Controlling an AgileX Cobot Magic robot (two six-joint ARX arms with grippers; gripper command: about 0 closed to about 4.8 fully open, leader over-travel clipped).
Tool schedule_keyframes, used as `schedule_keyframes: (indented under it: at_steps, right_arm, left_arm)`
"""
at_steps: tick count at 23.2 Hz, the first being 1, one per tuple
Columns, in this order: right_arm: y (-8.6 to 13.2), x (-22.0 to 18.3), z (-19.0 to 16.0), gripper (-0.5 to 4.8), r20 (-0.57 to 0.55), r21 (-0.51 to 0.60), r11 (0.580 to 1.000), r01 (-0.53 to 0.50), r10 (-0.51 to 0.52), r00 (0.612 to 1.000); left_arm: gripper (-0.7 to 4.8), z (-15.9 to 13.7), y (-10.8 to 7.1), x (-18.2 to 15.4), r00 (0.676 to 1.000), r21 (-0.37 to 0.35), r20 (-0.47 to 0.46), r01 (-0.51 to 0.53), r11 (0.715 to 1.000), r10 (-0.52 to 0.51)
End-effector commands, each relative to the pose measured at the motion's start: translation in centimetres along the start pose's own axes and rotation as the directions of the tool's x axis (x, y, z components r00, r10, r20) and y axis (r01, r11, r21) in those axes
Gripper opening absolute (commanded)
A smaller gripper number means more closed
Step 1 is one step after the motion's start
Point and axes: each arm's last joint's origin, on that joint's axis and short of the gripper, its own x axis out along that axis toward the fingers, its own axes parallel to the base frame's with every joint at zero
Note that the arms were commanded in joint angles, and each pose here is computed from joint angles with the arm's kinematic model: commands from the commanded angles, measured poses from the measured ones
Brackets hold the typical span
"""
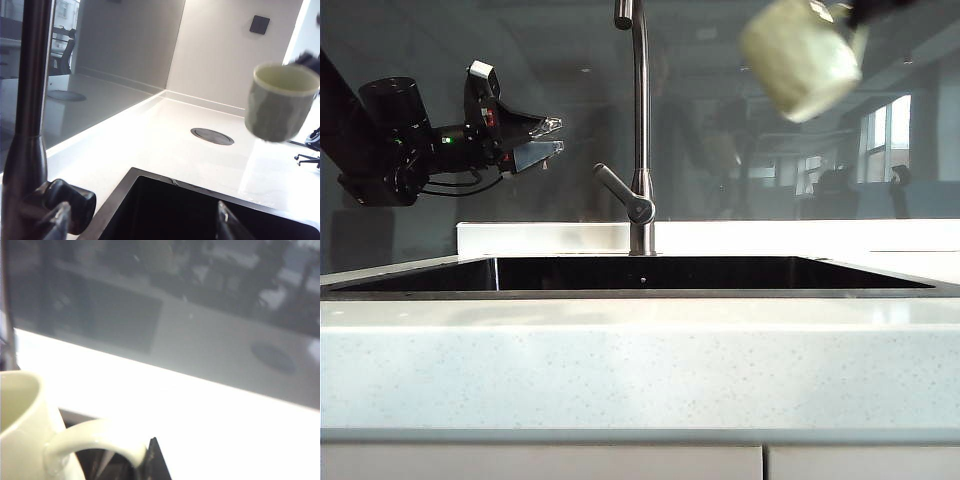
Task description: Pick up the mug next to the sink, go to the faucet to get some water, pour the water into the sink, and finally put the mug back to its place.
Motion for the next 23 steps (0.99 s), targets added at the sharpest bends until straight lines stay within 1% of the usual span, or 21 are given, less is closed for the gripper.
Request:
schedule_keyframes:
  at_steps: [1,3,5,8,10,12,14,16,18,23]
  right_arm:
    - [-1.8,-1.4,-1.6,-0.05,0.093,0.119,0.992,0.039,-0.051,0.994]
    - [-3.6,-2.2,-5.3,-0.05,0.1,0.224,0.972,0.075,-0.1,0.99]
    - [-4.5,-2.3,-7.3,-0.05,0.099,0.273,0.958,0.085,-0.115,0.988]
    - [-5.5,-2.5,-9.9,-0.05,0.1,0.294,0.951,0.1,-0.135,0.986]
    - [-6.4,-2.8,-12.7,-0.05,0.128,0.291,0.95,0.114,-0.157,0.979]
    - [-6.7,-2.7,-14.5,-0.05,0.128,0.307,0.946,0.103,-0.148,0.981]
    - [-6.8,-2.2,-15.6,-0.05,0.109,0.338,0.935,0.108,-0.153,0.982]
    - [-6.7,-1.6,-16.4,-0.05,0.101,0.342,0.935,0.092,-0.134,0.986]
    - [-6.4,-0.5,-17.5,-0.05,0.123,0.337,0.941,0.043,-0.089,0.988]
    - [-6.0,0.8,-19.1,-0.05,0.156,0.385,0.923,0.016,-0.083,0.984]
  left_arm:
    - [3.72,0.6,-0.3,0.1,1.0,0.026,0.003,0.008,1.0,-0.008]
    - [3.72,0.6,-0.3,0.1,1.0,0.026,0.003,0.008,1.0,-0.008]
    - [3.72,0.6,-0.3,0.1,1.0,0.025,0.002,0.008,1.0,-0.008]
    - [3.72,0.6,-0.3,0.1,1.0,0.026,0.003,0.008,1.0,-0.008]
    - [3.72,0.6,-0.3,0.1,1.0,0.025,0.002,0.008,1.0,-0.008]
    - [3.72,0.6,-0.3,0.1,1.0,0.025,0.002,0.008,1.0,-0.008]
    - [3.72,0.6,-0.3,0.2,1.0,0.025,0.002,0.008,1.0,-0.008]
    - [3.72,0.6,-0.3,0.2,1.0,0.025,0.002,0.009,1.0,-0.009]
    - [3.72,0.6,-0.3,0.2,1.0,0.025,0.002,0.009,1.0,-0.009]
    - [3.72,0.6,-0.3,0.2,1.0,0.025,0.002,0.008,1.0,-0.008]
